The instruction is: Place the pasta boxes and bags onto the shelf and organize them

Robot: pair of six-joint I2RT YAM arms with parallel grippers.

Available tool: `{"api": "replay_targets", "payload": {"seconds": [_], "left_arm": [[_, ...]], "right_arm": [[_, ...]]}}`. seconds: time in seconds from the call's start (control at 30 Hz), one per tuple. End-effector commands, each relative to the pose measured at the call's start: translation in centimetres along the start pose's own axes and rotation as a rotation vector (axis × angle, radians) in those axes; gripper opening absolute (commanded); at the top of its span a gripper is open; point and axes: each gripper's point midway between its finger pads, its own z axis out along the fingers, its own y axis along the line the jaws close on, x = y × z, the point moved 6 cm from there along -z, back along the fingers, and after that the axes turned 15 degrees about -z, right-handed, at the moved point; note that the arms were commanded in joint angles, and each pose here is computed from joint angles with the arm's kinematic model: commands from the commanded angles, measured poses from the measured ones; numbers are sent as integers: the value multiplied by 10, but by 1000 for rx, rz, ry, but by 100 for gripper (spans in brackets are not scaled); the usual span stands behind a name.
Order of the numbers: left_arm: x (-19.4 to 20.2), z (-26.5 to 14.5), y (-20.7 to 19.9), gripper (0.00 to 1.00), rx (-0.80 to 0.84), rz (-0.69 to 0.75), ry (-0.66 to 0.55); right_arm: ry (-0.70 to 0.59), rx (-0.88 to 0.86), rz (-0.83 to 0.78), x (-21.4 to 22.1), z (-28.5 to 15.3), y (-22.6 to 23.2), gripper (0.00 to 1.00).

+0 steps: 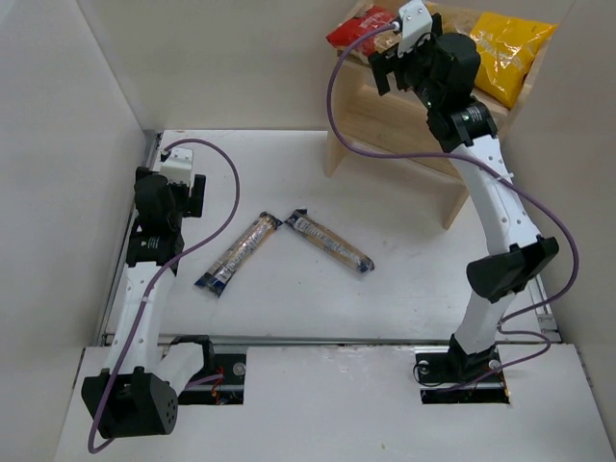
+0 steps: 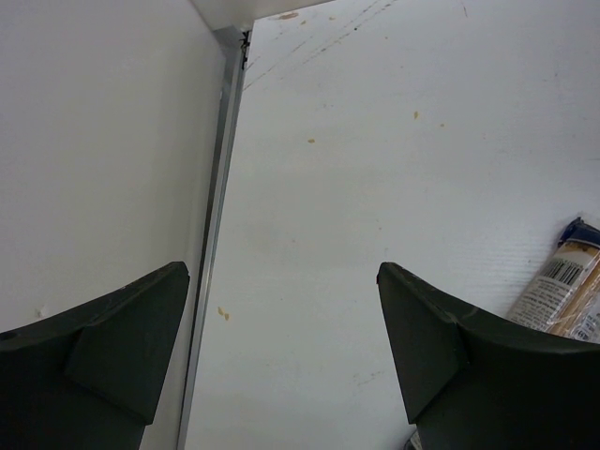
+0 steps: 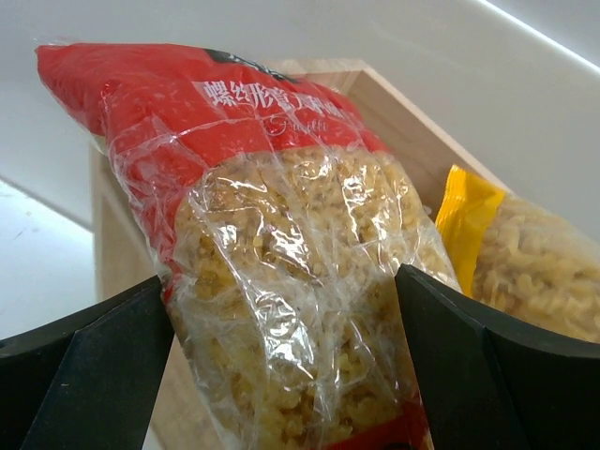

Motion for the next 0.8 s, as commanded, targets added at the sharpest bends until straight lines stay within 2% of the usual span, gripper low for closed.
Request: {"api": "replay_targets", "payload": {"seconds": [0.0, 0.23, 0.4, 0.57, 0.67, 0.77], "left_arm": [[-21, -5, 0, 81, 9, 0, -60], [-20, -2, -8, 81, 55, 9, -46], [-23, -2, -9, 81, 58, 9, -51], [-21, -5, -7, 81, 52, 7, -50], [-22, -5, -6, 81, 50, 6, -52], [-22, -5, -6, 81, 50, 6, -52]], "right_arm": [[-4, -56, 29, -22, -46, -3, 100], [54, -86, 33, -5, -60, 5, 100], [34, -92, 27, -9, -57, 7, 100], [-9, -35, 44, -20, -48, -4, 100], [-40, 55, 83, -29, -38, -16, 100], [3, 148, 83, -19, -23, -30, 100]]}}
